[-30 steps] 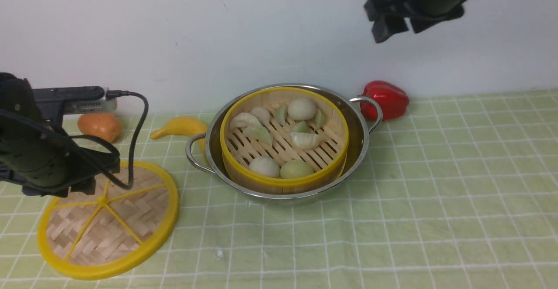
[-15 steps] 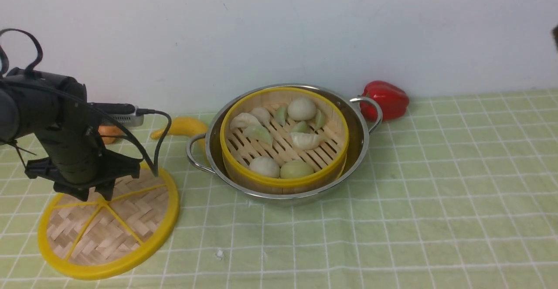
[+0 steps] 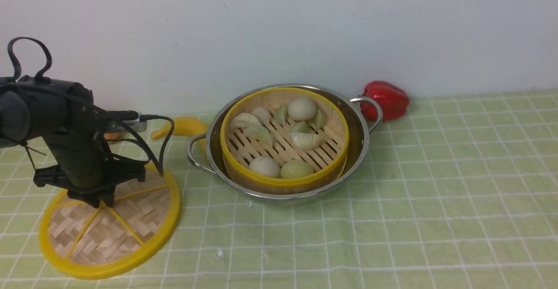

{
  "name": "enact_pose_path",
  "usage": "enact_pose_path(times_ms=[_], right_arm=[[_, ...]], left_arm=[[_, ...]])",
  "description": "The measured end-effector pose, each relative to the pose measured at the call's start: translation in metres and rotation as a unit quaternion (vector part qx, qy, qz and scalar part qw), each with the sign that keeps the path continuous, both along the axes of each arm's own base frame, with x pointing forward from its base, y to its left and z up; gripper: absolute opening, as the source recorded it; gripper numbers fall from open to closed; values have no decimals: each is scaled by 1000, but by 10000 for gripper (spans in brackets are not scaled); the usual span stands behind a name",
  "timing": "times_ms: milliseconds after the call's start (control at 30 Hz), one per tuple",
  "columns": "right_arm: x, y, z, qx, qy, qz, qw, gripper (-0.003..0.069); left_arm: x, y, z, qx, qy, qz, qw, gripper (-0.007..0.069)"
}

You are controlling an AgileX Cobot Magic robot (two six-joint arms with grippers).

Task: Place the steamer in the pot on the green tablecloth, and put the lid on the steamer.
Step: 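Grasp the bamboo steamer lid lying on the table by its centre knob, then place the yellow bamboo steamer lid onto the steamer in the pot with the left gripper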

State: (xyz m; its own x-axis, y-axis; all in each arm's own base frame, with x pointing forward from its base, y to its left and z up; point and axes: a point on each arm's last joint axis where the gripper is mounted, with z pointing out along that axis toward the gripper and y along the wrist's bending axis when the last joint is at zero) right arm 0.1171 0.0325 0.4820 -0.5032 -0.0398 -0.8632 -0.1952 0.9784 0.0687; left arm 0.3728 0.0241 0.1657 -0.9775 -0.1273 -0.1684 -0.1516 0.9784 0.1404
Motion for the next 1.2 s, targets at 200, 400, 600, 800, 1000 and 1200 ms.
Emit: enact_pose_path(times_ms=[200, 400, 600, 800, 1000, 1200], right_arm=[[2, -10, 2, -48, -18, -36, 998, 325], [0, -14, 3, -56, -24, -47, 997, 325], [0, -13, 3, -51, -23, -47, 997, 325], [0, -12, 2, -43, -21, -43, 998, 325], [0, -11, 2, -37, -19, -43, 998, 325], [0, -10, 2, -33, -18, -41, 998, 325]], left_arm=[[2, 14, 65, 42, 2, 20, 999, 116], [11, -13, 156, 27, -96, -27, 995, 116], [28, -104, 186, -38, -156, -142, 977, 116], [55, -213, 158, -72, -159, -244, 954, 116], [77, -245, 129, -75, -164, -261, 948, 116], [84, -246, 111, -59, -149, -254, 954, 116]])
